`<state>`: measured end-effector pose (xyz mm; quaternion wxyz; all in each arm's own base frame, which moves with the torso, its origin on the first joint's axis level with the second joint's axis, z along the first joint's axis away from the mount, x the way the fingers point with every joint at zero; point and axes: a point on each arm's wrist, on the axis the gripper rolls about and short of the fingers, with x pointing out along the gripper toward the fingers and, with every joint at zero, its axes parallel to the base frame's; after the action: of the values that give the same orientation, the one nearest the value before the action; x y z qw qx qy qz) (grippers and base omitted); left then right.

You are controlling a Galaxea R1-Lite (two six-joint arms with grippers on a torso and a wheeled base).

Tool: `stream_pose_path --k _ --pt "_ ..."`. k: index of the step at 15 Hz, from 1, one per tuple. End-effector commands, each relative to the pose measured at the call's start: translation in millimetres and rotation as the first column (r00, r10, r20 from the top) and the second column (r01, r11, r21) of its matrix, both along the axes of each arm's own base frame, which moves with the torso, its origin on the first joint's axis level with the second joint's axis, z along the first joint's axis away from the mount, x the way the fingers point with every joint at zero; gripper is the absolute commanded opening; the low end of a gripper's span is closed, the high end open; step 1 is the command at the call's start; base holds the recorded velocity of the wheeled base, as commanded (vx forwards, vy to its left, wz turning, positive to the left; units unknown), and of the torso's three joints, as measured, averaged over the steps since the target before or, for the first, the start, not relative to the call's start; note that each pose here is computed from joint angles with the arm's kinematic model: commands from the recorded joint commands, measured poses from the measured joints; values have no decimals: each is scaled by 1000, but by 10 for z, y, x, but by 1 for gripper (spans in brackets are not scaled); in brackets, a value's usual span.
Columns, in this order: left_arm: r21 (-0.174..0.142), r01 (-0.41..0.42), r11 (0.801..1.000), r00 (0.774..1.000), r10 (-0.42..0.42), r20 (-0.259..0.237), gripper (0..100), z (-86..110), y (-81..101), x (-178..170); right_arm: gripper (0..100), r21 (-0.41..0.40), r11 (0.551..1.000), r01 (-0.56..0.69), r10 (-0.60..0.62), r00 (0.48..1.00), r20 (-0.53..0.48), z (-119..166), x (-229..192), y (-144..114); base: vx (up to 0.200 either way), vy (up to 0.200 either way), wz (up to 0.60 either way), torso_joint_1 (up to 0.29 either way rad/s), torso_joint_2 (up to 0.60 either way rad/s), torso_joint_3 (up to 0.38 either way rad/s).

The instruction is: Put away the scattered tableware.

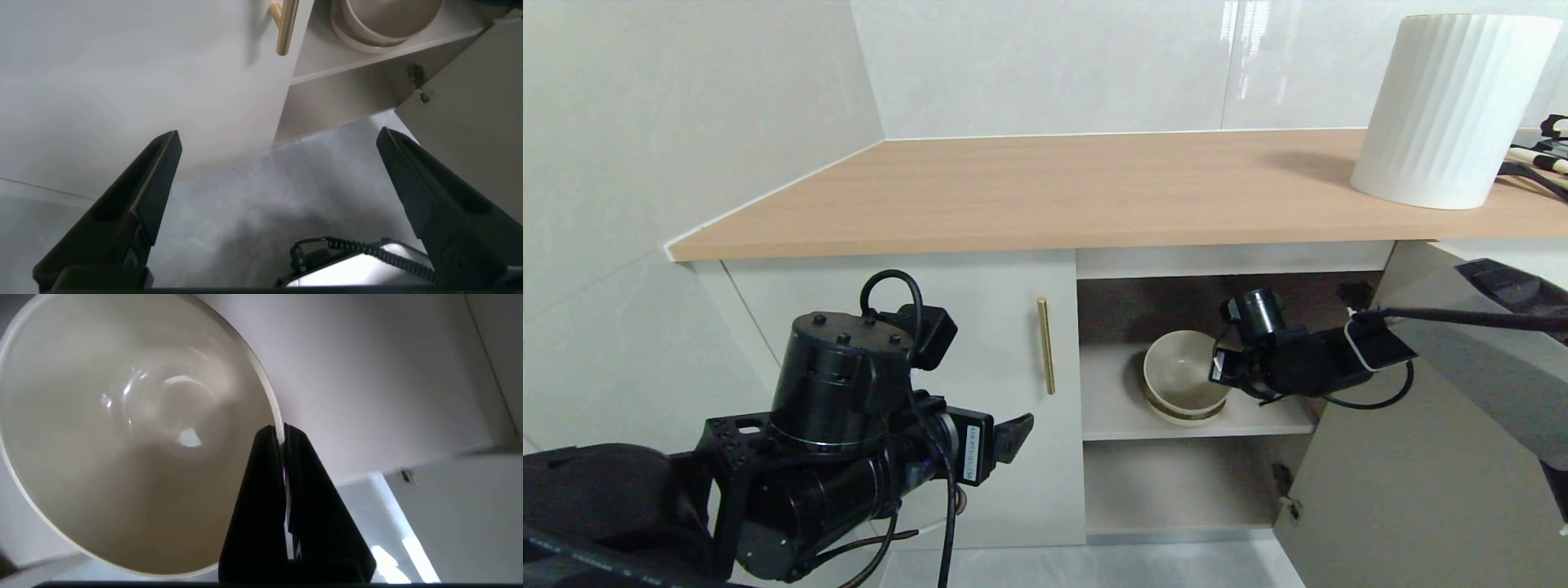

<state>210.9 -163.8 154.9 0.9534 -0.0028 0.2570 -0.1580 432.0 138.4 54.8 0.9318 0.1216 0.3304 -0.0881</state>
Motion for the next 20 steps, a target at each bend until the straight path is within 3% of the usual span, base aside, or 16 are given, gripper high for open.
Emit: stream_pose_path --k 1,7,8,15,17,20 --pt "-1 -1 1000 1000 1 1 100 3 0 0 0 -4 1000 -1 1 1000 -10 -71 8 5 0 0 0 0 0 0" --pt "-2 -1 1000 1000 1 2 100 5 0 0 0 -3 1000 -2 2 1000 -7 -63 6 12 0 0 0 0 0 0" --pt "-1 -1 1000 1000 1 1 100 3 0 0 100 -3 1000 -4 4 1000 -9 -70 2 25 0 0 0 0 0 0" --pt "-2 -1 1000 1000 1 2 100 5 0 0 100 0 1000 -16 16 1000 -1 -22 -31 73 0 0 0 0 0 0" --pt "-3 -1 1000 1000 1 2 100 5 0 0 100 25 1000 -18 18 1000 18 133 -135 115 0 0 0 0 0 0" --pt "-6 -3 1000 1000 3 7 100 21 3 -3 100 72 995 -64 58 994 89 828 -808 57 0 0 0 0 0 0"
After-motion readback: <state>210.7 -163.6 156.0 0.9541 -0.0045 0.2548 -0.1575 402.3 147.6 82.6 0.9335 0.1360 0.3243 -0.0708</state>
